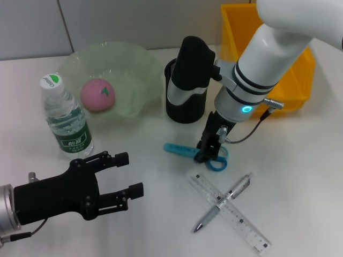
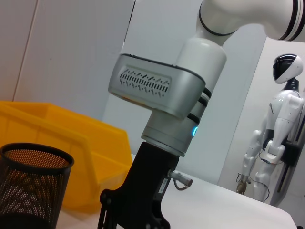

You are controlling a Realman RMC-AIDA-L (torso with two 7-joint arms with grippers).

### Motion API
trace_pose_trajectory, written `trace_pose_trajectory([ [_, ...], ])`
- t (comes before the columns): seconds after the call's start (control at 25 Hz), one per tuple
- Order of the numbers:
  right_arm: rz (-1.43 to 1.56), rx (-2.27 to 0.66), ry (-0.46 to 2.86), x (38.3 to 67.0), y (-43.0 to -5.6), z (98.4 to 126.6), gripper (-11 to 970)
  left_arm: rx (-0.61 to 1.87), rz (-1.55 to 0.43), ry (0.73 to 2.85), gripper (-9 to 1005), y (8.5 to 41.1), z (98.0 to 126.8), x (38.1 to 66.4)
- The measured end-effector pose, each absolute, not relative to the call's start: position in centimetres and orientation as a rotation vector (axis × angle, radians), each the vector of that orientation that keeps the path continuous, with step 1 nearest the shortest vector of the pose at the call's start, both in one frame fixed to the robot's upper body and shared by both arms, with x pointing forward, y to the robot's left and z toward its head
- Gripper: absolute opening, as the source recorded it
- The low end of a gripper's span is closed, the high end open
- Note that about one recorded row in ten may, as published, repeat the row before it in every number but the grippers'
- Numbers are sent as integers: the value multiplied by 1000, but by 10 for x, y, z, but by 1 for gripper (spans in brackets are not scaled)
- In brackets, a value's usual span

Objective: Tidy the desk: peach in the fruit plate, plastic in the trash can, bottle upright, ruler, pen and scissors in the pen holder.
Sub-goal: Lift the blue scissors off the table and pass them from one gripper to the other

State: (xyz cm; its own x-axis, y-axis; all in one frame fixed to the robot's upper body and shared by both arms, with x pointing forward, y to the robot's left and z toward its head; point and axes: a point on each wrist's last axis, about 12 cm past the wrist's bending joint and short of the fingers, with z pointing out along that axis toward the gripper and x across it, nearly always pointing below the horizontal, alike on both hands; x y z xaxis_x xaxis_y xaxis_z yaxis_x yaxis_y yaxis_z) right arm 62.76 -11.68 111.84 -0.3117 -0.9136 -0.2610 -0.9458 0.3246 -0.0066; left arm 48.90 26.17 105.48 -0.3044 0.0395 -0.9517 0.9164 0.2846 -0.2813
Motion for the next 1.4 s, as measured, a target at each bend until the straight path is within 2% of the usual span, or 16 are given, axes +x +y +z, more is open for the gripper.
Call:
trace_pose_trajectory([
  [0.68, 335, -1547, 2270, 616, -134, 1155, 230, 889, -1183, 1606, 752, 261, 1056, 488],
  [1.12, 501, -1362, 2126, 588, -164, 1166, 230, 789, -1232, 1588, 749, 255, 1054, 487],
  [1.4, 621, -1261, 2004, 565, -187, 1163, 231, 727, -1263, 1557, 747, 247, 1053, 487],
])
